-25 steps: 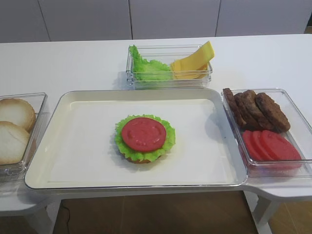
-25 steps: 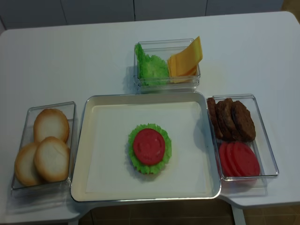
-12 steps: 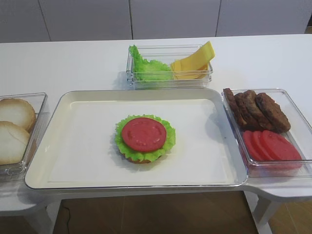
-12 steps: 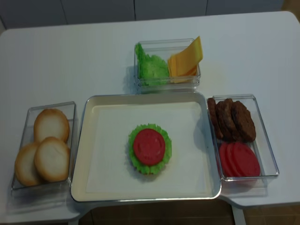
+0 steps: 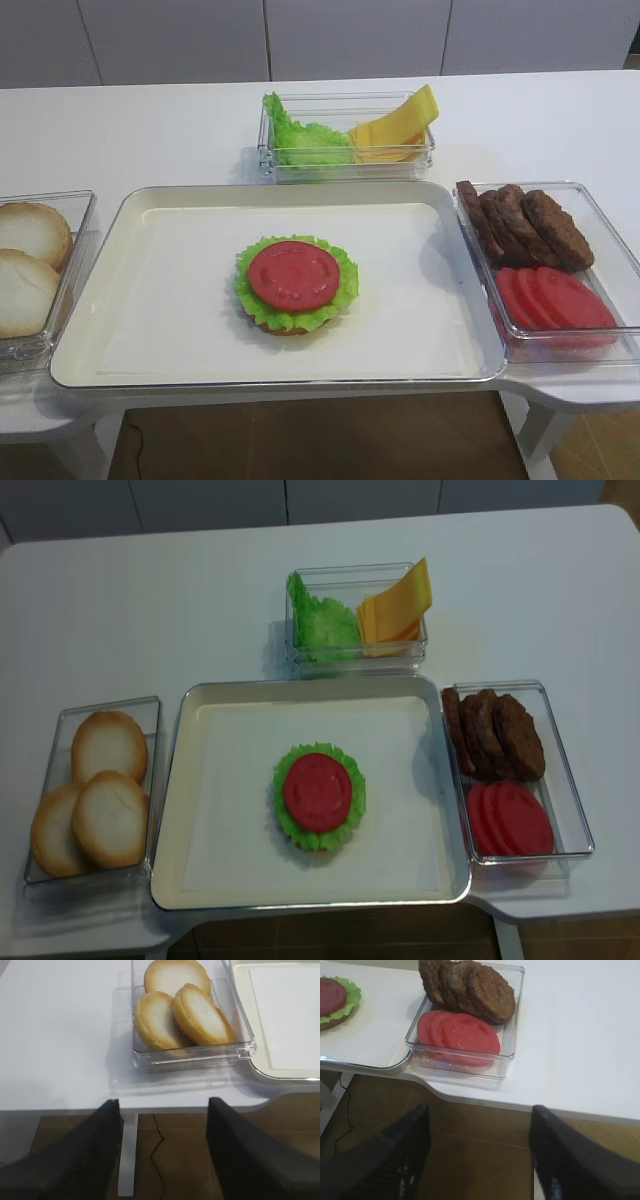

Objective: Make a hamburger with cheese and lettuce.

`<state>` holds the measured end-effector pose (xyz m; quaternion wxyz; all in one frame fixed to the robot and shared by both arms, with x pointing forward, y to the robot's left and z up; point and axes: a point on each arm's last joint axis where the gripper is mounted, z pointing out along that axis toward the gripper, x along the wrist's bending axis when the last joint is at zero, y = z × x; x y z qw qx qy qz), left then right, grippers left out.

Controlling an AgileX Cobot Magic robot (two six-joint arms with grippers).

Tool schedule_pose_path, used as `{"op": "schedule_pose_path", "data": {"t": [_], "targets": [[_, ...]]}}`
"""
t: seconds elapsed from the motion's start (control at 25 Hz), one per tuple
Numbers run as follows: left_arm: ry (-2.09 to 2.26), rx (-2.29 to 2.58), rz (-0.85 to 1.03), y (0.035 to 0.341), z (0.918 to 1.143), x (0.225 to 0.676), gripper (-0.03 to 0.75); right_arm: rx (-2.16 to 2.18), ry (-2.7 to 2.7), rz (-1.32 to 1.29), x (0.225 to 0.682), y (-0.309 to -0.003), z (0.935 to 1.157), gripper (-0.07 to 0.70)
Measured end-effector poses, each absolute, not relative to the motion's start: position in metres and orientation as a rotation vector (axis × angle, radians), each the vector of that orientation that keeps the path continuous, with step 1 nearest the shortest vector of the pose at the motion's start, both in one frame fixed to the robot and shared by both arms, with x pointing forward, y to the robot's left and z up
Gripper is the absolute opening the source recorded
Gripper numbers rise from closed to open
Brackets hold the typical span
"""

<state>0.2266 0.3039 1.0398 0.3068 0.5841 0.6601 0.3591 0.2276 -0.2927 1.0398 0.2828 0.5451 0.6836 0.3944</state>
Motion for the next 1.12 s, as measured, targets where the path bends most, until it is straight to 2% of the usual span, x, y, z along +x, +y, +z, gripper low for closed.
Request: {"op": "schedule_pose_path", "data": {"t": [1.12], "targets": [[1.746,1.545,0.950,0.3039,1.0398,0.2266,0.407,1.535,1.739,1.004,0.2285,-0.2917,1.0393,0.484]]}}
